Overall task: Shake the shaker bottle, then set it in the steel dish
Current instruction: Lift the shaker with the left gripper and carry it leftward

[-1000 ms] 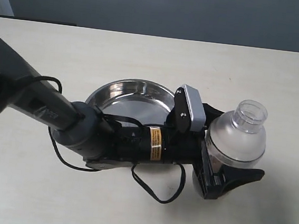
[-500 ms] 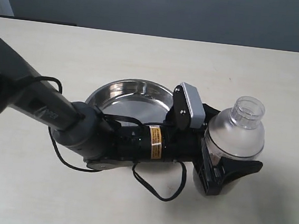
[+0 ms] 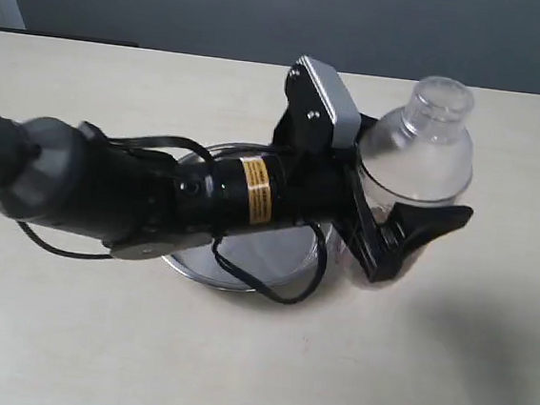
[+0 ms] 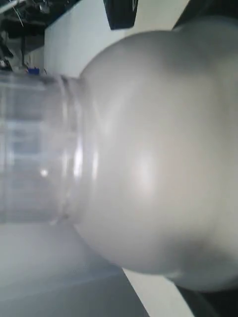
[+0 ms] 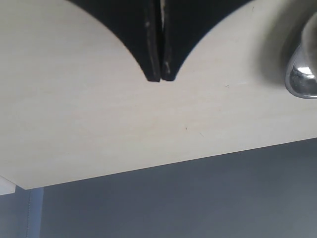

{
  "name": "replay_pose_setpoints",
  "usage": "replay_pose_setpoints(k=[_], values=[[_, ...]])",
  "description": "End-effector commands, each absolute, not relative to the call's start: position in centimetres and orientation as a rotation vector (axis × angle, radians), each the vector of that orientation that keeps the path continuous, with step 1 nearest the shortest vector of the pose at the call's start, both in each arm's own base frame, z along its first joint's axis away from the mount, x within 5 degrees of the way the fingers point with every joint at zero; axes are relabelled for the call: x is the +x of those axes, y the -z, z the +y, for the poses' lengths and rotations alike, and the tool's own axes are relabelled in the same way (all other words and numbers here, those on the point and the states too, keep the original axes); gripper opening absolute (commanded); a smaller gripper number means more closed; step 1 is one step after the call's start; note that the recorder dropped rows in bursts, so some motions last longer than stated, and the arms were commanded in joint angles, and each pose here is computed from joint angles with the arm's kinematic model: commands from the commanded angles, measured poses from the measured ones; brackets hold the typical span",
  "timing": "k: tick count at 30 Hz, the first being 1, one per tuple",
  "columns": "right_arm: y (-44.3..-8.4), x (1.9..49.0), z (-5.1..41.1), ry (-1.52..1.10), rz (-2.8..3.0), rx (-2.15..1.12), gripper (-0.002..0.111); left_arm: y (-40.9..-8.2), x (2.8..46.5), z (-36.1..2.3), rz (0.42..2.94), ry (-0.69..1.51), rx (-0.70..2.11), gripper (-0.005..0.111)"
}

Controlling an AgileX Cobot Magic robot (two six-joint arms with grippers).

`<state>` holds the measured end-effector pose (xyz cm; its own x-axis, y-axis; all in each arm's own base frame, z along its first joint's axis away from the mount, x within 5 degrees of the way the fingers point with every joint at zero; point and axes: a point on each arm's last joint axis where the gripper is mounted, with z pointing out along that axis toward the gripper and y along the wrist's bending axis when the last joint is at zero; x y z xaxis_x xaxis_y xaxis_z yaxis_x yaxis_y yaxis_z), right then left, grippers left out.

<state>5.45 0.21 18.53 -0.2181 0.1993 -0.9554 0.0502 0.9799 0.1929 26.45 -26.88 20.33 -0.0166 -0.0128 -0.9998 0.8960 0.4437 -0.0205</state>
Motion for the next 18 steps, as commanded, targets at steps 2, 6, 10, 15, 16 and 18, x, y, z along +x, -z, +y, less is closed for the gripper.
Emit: replay_pose_setpoints(k=[2,6,10,15,16,18], values=[[-18.6,5.4,0.2,-0.133,1.777,0.187,-0.001,-24.4,26.3,-24.0,1.455,0.673,0.712,0.0],[-18.6,5.4,0.2,-0.133,1.777,0.187,-0.001,-28.0,24.9,-19.7,1.412,0.421,0.523,0.0],[-18.6,5.4,0.2,-0.133,1.777,0.187,-0.001,-31.4,23.5,-16.3,1.361,0.224,0.396,0.0],[-18.6,5.4,0.2,-0.133,1.777,0.187,-0.001,-21.9,22.1,-11.8,1.917,0.034,0.142,0.0],[-18.6,5.4,0.2,-0.133,1.777,0.187,-0.001,-20.5,21.5,-11.6,1.911,0.04,0.172,0.0],[-18.6,5.4,0.2,-0.133,1.777,0.187,-0.001,-21.0,20.6,-11.4,1.739,0.06,0.144,0.0]])
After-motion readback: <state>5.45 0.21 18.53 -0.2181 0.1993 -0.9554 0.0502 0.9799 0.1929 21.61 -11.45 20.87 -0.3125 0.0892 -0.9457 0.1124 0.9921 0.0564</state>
